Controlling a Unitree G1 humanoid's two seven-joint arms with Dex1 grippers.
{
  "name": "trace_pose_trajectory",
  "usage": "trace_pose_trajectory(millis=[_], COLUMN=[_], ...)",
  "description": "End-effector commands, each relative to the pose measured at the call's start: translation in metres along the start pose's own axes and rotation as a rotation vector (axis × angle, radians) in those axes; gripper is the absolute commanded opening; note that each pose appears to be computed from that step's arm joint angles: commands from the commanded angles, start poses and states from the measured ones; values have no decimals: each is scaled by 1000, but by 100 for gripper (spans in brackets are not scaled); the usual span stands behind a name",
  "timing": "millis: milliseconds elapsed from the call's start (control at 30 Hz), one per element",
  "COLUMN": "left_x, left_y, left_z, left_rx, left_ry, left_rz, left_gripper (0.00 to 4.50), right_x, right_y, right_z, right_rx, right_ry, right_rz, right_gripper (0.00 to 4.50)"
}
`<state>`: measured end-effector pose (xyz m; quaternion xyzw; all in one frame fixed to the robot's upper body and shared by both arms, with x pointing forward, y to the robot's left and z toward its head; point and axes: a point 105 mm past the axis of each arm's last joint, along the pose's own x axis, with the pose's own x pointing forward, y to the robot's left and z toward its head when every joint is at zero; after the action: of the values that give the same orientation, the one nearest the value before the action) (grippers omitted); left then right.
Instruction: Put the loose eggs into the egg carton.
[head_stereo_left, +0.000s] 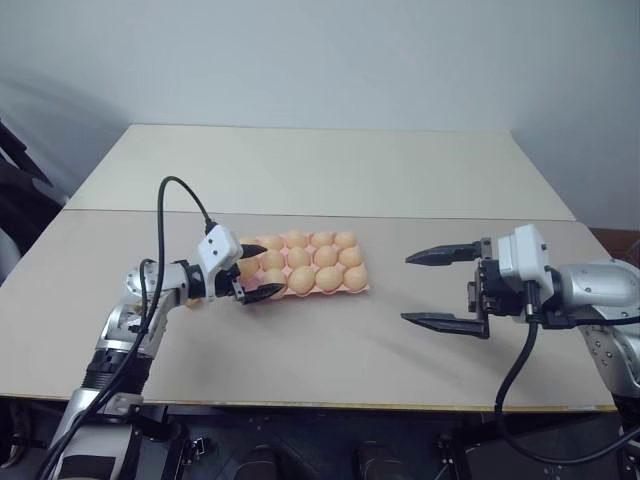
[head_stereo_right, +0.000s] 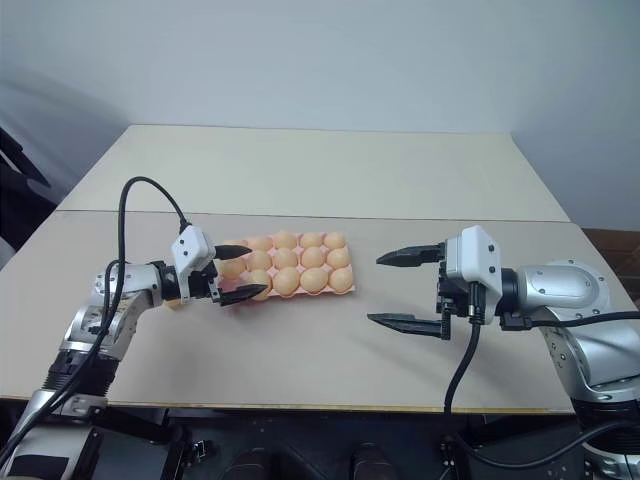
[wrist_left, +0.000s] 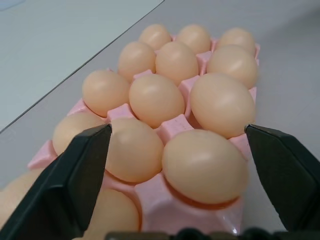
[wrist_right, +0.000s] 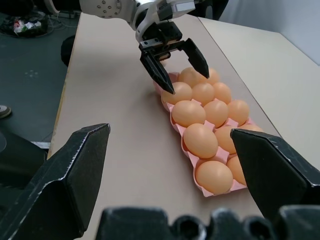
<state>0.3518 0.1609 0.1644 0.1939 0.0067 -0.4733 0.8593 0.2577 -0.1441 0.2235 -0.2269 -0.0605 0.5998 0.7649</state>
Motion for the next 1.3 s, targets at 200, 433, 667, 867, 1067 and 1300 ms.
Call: trace_pose_trajectory(millis=[200,433,667,867,1067,1300], left_x=[-80,-152,-186,-189,-185,-183], left_y=[13,-5,-31,-36,-35,-10], left_z=[32,29,29,27,28,7], left_rx=[47,-19,-71,-90,-97,-146], left_ry=[-39,16,90,102,91,173], left_rz=[59,120,155,182,192,321], left_gripper=[448,448,448,448,448,448], right_x=[-1,-2,-8,-9,-10,-10], right_y=[-2,-5,-7,-6,-6,-5], right_z=[10,6,0,-1,-1,1], right_rx=[-49,-25,6,12,9,2], right_ry=[-38,-44,-24,-22,-23,-22], right_rz=[4,12,29,39,37,33], right_gripper=[450,450,450,450,450,450])
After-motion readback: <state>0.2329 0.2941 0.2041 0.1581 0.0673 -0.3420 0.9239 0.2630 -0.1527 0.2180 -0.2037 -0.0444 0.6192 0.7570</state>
